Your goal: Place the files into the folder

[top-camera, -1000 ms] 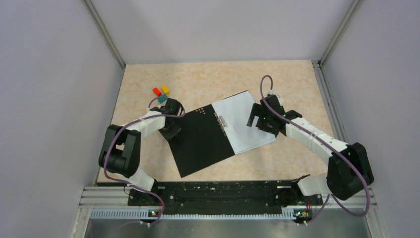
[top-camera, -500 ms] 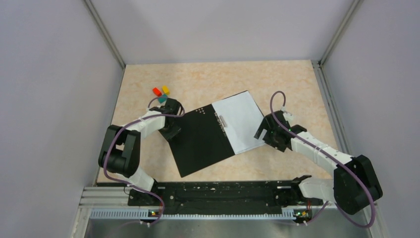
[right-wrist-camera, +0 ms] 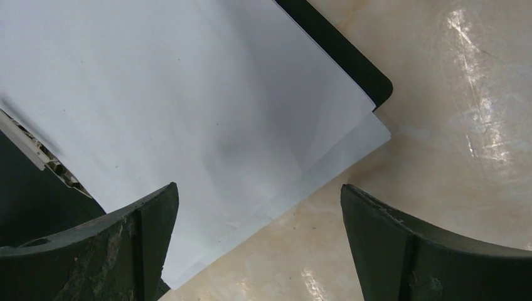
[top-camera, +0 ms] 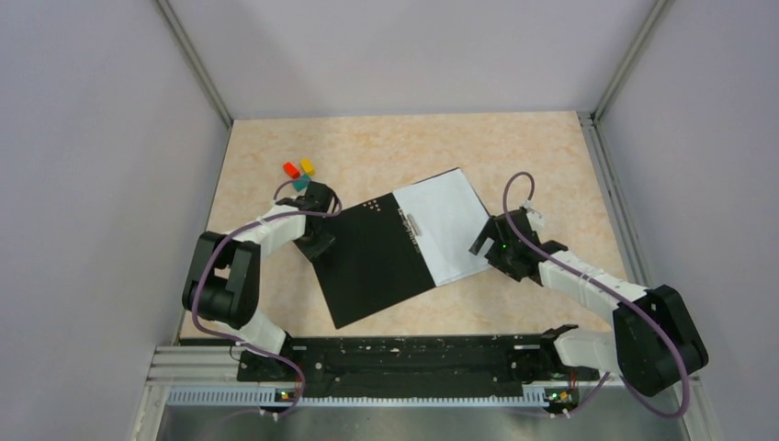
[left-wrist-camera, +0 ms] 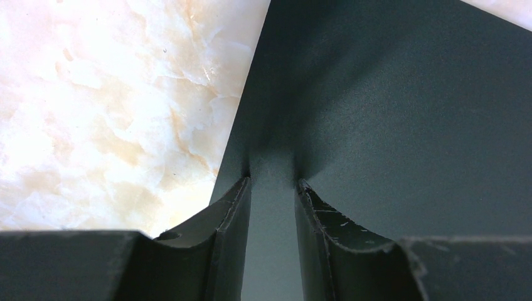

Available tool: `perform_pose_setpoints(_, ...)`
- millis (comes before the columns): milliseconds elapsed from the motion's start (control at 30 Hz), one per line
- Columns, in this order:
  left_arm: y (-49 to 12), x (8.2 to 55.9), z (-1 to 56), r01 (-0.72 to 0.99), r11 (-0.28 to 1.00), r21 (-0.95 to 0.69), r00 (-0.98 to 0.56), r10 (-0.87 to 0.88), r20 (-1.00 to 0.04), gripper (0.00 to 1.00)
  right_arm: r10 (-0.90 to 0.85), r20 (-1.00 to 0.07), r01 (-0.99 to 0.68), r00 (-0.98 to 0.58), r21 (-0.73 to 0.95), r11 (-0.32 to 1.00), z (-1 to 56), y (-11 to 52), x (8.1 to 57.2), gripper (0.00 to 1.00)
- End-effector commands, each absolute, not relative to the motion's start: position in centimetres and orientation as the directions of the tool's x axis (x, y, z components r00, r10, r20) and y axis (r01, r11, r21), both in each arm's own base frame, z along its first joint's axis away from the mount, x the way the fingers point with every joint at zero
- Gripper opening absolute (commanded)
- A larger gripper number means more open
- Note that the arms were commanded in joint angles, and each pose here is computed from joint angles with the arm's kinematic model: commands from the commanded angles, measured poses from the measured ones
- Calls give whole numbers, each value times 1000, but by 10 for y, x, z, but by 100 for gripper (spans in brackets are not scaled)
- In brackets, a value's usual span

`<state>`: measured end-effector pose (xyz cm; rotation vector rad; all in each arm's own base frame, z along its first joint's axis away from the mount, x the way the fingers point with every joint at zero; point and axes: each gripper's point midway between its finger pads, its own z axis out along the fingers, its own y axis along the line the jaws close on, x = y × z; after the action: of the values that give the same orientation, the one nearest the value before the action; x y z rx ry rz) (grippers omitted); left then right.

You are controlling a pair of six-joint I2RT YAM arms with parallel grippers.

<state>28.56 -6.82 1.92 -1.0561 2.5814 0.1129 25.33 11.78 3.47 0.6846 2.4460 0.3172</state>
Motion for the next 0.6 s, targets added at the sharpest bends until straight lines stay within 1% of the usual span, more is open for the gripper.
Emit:
perform_pose_setpoints(0,-61,283,6,-706,707,-21,-661,-670,-338,37,573,-477,387,-667,436,813,44,127,273,99)
perform_pose_setpoints(400,-61,284,4,-707,706,-22,-661,-673,-333,38,570,-466,372,-676,452,811,42,135,281,99)
perform_pose_setpoints(567,-60,284,3,-709,705,-21,-661,-673,-332,38,531,-476,359,-701,407,840,44,130,275,99)
